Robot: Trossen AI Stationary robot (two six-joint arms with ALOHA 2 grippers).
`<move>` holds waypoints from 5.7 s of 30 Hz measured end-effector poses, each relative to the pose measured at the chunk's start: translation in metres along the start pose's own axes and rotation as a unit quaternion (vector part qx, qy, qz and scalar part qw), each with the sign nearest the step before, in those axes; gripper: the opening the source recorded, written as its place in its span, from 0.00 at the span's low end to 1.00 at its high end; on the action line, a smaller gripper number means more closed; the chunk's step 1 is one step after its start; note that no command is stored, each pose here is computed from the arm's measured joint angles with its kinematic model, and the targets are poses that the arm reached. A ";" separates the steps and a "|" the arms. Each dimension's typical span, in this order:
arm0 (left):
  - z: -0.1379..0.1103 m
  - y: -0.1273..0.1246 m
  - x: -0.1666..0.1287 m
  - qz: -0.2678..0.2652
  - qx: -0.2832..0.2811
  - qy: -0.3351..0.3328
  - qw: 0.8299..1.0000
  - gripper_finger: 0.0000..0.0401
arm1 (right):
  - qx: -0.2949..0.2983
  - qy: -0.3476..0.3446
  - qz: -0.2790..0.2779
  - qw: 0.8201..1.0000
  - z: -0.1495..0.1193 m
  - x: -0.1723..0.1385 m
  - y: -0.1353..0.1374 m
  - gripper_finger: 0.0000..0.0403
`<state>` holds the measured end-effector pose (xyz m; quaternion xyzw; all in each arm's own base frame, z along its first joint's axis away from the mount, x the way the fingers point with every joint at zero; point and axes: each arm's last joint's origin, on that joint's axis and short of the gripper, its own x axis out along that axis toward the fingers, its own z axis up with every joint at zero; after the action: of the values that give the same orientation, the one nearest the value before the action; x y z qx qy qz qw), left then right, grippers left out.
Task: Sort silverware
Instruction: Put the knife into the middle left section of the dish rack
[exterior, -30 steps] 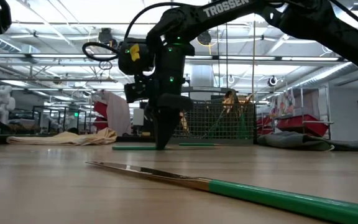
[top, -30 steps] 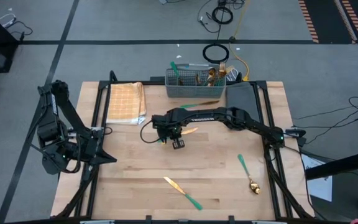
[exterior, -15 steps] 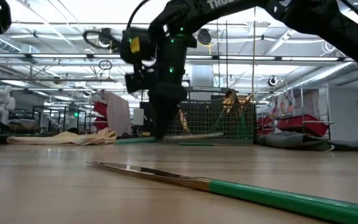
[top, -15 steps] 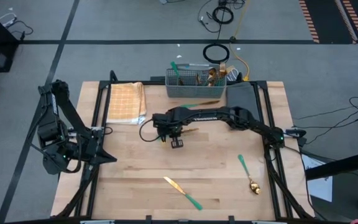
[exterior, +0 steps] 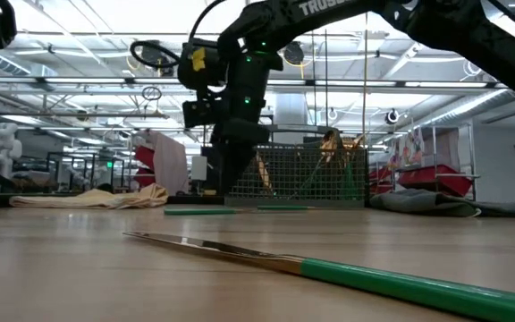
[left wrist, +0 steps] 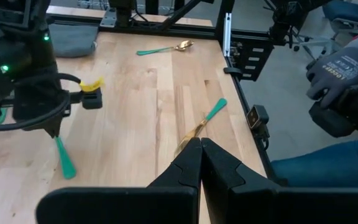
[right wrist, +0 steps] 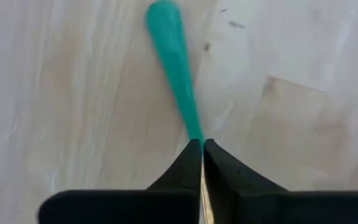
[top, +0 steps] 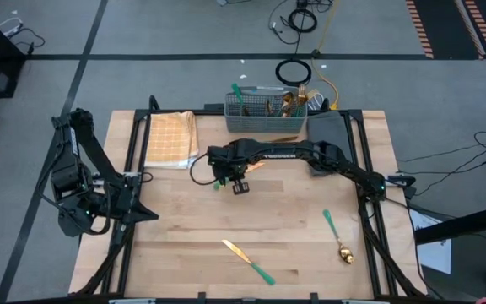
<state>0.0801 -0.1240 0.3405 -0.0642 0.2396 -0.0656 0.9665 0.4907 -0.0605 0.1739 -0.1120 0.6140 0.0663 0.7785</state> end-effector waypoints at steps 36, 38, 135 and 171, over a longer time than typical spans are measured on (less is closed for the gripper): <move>-0.002 0.004 0.000 0.032 0.016 -0.005 0.999 0.03 | 0.043 0.032 0.095 0.994 -0.011 0.064 -0.005 0.01; -0.003 0.005 0.000 0.033 0.011 -0.003 0.999 0.03 | 0.050 0.030 0.092 0.994 -0.009 0.061 -0.001 0.00; -0.019 -0.017 0.031 0.202 0.024 -0.107 0.973 0.03 | 0.144 -0.293 -0.127 0.937 -0.114 -0.122 -0.047 0.19; -0.010 0.359 0.100 0.411 -0.173 0.272 0.853 0.30 | 0.097 -0.085 -0.006 0.992 -0.101 -0.108 0.091 0.45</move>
<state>0.1976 0.2120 0.2299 -0.1054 0.5052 0.3651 0.7748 0.3483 0.0050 0.2485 -0.0342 0.5484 0.0109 0.8354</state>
